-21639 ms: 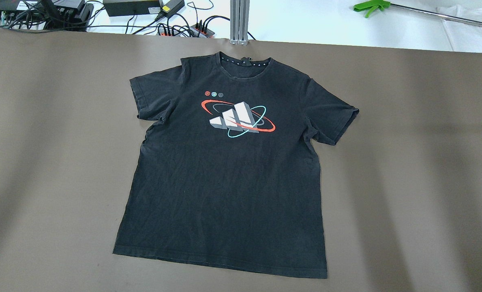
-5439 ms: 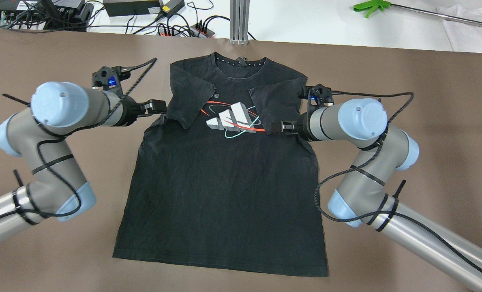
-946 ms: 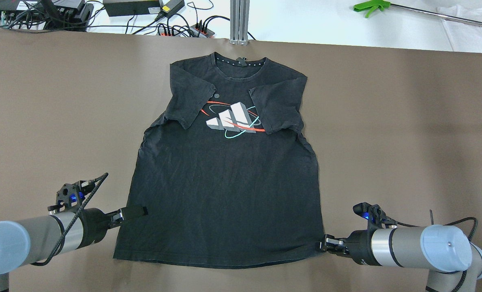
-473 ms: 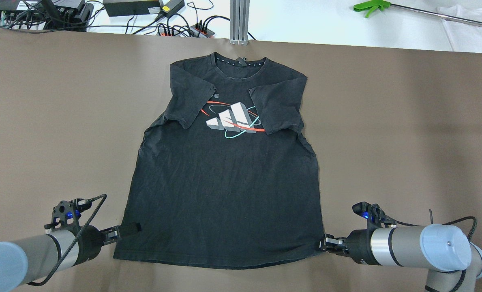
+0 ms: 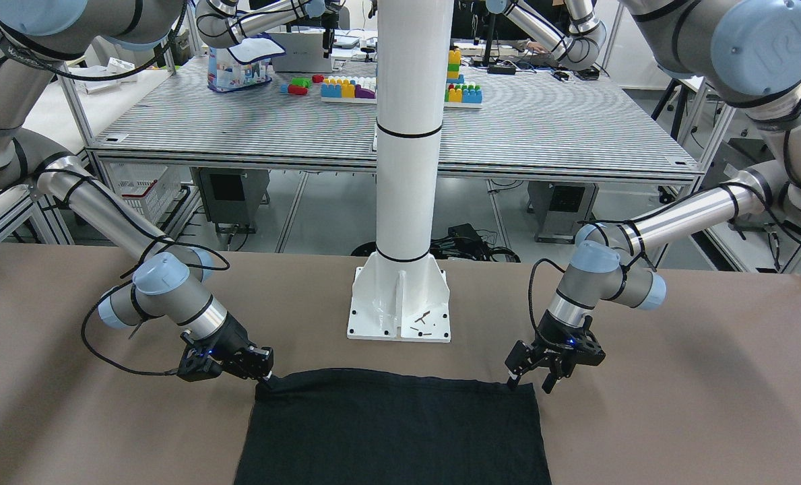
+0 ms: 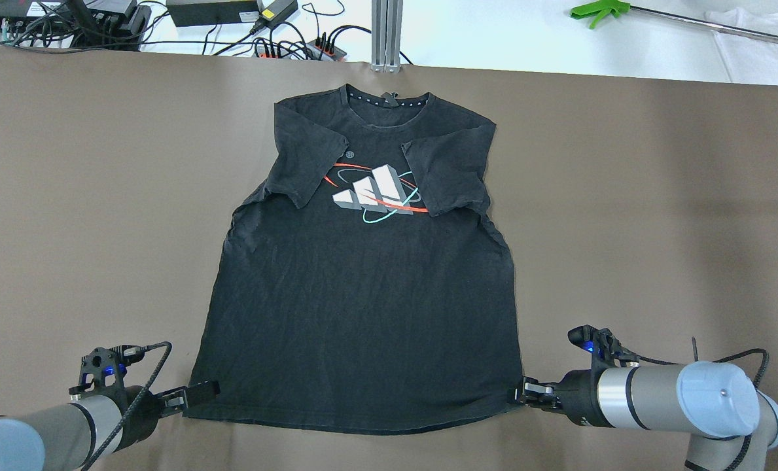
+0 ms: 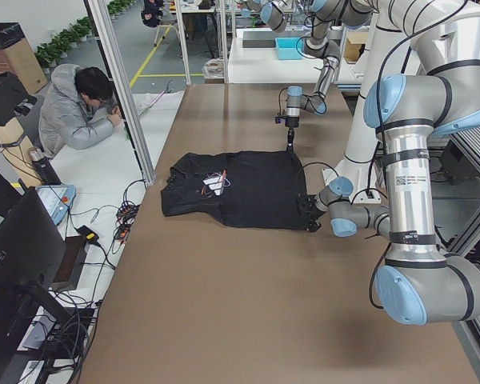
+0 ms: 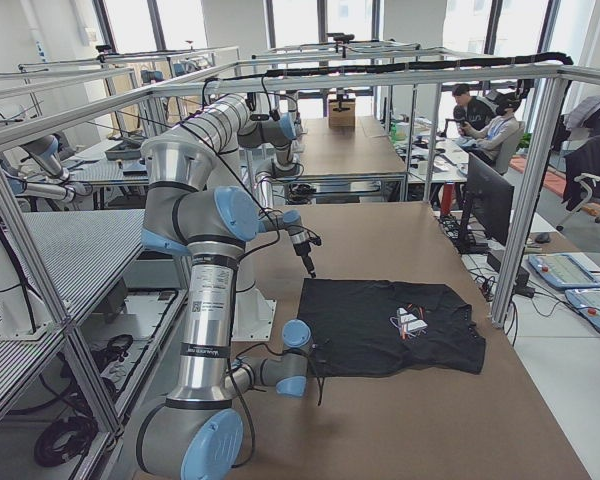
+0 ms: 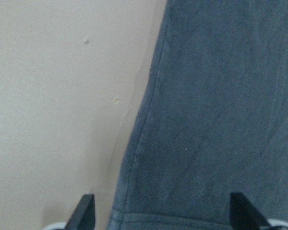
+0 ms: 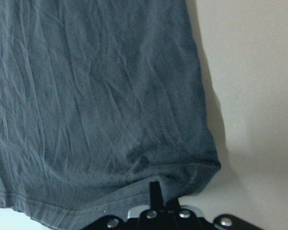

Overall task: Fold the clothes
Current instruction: 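Grasp the hem corners nearest the robot with both grippers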

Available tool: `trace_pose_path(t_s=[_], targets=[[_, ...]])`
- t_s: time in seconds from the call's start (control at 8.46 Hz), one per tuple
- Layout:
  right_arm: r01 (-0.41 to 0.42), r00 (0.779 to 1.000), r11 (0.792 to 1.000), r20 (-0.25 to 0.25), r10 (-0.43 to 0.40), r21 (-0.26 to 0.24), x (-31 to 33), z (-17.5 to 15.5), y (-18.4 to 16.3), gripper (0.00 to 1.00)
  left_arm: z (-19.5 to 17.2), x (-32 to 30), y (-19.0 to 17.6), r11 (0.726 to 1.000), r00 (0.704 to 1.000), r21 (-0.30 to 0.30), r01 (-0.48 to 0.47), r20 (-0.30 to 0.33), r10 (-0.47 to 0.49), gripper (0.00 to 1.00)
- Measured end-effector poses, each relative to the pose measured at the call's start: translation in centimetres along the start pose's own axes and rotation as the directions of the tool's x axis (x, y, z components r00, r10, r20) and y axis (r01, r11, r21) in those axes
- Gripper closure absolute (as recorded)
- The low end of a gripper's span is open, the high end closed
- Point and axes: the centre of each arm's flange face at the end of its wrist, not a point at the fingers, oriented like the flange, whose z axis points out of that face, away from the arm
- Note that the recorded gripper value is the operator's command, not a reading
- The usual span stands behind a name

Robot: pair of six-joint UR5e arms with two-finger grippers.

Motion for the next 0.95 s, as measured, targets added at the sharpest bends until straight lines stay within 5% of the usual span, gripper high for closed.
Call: trace_pose_path(t_s=[0.35, 0.47, 0.59, 0.83, 0.95], targets=[[0.000, 1.000, 1.000, 0.000, 0.000, 0.000, 0.0, 0.0, 0.0, 1.00, 0.8, -0.9, 0.7, 1.000, 1.000, -0.001, -0.009, 0.018, 0.009, 0.02], [0.000, 1.000, 1.000, 0.000, 0.000, 0.000, 0.0, 0.0, 0.0, 1.00, 1.0, -1.0, 0.9, 1.000, 1.000, 0.002, -0.013, 0.021, 0.013, 0.11], [0.000, 1.000, 1.000, 0.001, 0.000, 0.001, -0.1, 0.0, 0.0, 1.00, 1.2, -1.0, 1.1, 1.000, 1.000, 0.005, -0.015, 0.023, 0.015, 0.27], [0.000, 1.000, 1.000, -0.001, 0.000, 0.002, -0.1, 0.1, 0.0, 1.00, 1.3, -0.7, 1.5, 1.000, 1.000, 0.019, -0.020, 0.017, 0.020, 0.81], [0.000, 1.000, 1.000, -0.001, 0.000, 0.003, -0.1, 0.1, 0.0, 1.00, 1.3, -0.6, 1.7, 1.000, 1.000, 0.021, -0.021, 0.015, 0.021, 1.00]])
